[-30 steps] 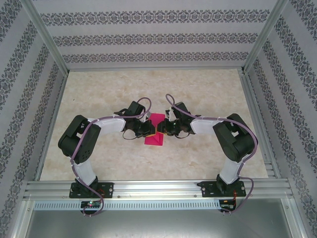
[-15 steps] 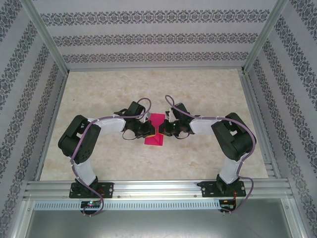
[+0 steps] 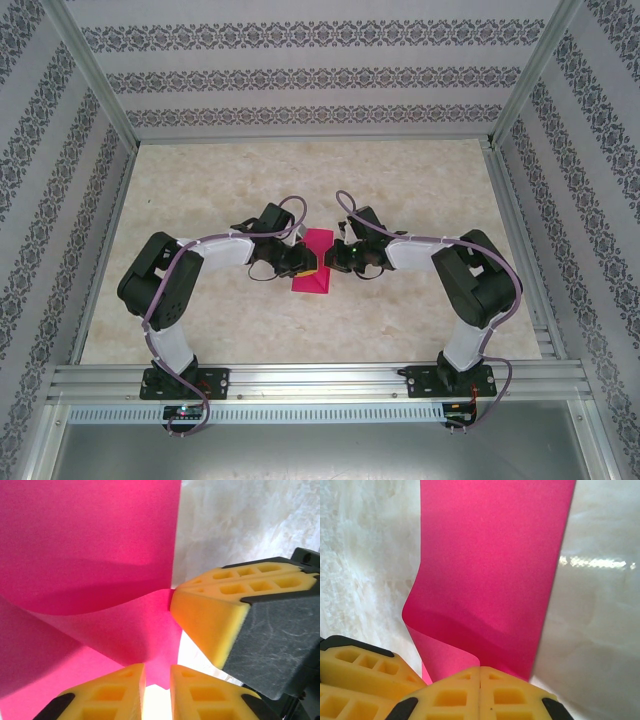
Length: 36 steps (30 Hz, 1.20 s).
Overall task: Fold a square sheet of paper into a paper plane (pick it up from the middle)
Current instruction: Fold the triangle a second time at the center of the table.
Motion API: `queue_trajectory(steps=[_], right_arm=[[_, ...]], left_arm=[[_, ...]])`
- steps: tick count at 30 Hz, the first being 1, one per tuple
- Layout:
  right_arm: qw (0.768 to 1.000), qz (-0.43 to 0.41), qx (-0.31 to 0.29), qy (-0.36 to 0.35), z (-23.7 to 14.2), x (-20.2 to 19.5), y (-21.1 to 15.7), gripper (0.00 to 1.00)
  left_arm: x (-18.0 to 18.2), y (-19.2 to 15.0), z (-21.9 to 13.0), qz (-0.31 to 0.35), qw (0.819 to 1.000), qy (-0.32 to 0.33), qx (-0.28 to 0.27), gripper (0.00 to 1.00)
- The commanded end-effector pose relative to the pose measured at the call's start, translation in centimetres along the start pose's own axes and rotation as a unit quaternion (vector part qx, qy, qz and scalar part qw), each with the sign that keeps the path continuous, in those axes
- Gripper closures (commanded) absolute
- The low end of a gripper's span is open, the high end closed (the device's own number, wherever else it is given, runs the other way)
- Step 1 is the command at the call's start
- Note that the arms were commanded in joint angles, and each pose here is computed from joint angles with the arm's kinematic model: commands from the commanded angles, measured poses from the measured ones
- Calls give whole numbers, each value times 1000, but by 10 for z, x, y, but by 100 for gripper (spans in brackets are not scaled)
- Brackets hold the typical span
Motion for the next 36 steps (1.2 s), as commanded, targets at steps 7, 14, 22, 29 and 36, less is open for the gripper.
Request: queue_trajectory(steps=[7,14,22,29,36], right_arm=[[1000,-7,-15,-17,-8,-6,3,95],[999,-6,-17,-28,-9,-9,3,95],[999,-7,-18,-32,-10,-10,3,95],[999,-8,-19,-34,-10,-11,4,95],[999,-10,-18,-32,-8,-10,7,95]], left_arm=[[-18,-1,2,32,999,-15,6,73],[-18,-1,5,34,999,-13,9,73],[-15,0,8,32,999,-5,12,73],[-13,0,11,30,999,0,14,74],[-12,0,12,30,999,2,16,74]])
Point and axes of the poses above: each hand's point on the last joint's axis, 136 mm out from that joint toward the fingers, its own z axis out along the fingers, its own x axis along the line the jaws close on, y = z × x, the point moved 2 cm from there along -z, back along the fingers, and after that the axes turned 9 degrees about -z, right-handed, at the moved point
